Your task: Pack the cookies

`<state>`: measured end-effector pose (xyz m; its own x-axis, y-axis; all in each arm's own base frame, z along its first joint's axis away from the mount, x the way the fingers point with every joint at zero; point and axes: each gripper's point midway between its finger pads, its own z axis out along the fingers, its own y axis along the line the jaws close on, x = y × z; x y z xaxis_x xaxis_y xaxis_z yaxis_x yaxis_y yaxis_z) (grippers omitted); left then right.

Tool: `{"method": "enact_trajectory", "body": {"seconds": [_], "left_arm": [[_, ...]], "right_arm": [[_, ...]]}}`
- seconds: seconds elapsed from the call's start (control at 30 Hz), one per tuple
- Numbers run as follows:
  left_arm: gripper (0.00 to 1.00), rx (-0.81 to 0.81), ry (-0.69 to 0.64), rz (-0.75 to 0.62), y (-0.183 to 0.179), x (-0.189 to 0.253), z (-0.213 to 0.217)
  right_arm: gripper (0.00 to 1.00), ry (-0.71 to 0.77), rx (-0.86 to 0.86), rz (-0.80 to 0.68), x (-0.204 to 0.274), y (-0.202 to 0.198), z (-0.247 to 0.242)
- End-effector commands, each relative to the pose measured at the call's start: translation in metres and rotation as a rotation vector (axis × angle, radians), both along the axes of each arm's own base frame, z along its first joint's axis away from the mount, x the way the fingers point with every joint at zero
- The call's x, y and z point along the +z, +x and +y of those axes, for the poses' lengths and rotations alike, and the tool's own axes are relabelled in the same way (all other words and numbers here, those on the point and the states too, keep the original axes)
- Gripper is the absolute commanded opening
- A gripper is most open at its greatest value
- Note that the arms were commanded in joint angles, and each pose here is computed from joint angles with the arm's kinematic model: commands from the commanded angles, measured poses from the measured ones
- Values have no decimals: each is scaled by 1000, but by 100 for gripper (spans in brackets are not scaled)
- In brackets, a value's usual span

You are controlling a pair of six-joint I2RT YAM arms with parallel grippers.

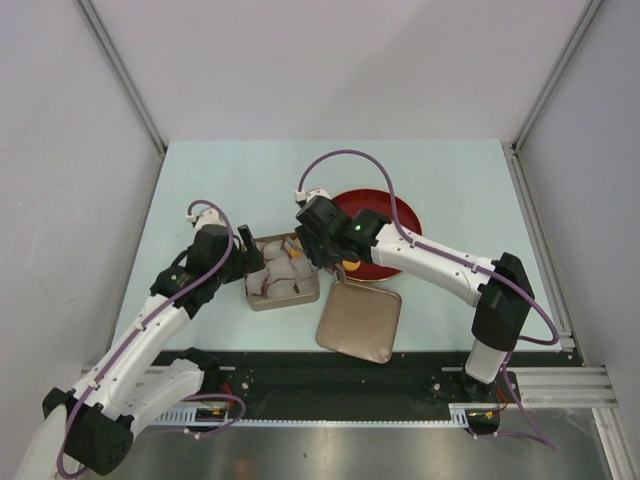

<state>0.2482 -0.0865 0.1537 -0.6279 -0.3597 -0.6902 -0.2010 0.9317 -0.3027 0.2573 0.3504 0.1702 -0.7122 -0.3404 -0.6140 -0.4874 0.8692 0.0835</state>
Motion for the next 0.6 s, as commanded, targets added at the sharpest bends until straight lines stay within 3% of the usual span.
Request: {"method": "enact_trajectory", "body": {"seconds": [0.0,0.17,0.33,0.57], "left_arm": [[100,-4,-2,-27,3,3,1],[100,-4,-5,-33,4,5,1],[100,-10,-8,-31,4,5,-1],[100,-21,-10,-24,6,2,-4]], "right_arm": [[54,70,-18,-71,38,5,3],[54,70,-57,-117,56,15,-10],[54,73,-186,-125,66,42,-65],[54,22,-294,-58,30,57,-119]]}}
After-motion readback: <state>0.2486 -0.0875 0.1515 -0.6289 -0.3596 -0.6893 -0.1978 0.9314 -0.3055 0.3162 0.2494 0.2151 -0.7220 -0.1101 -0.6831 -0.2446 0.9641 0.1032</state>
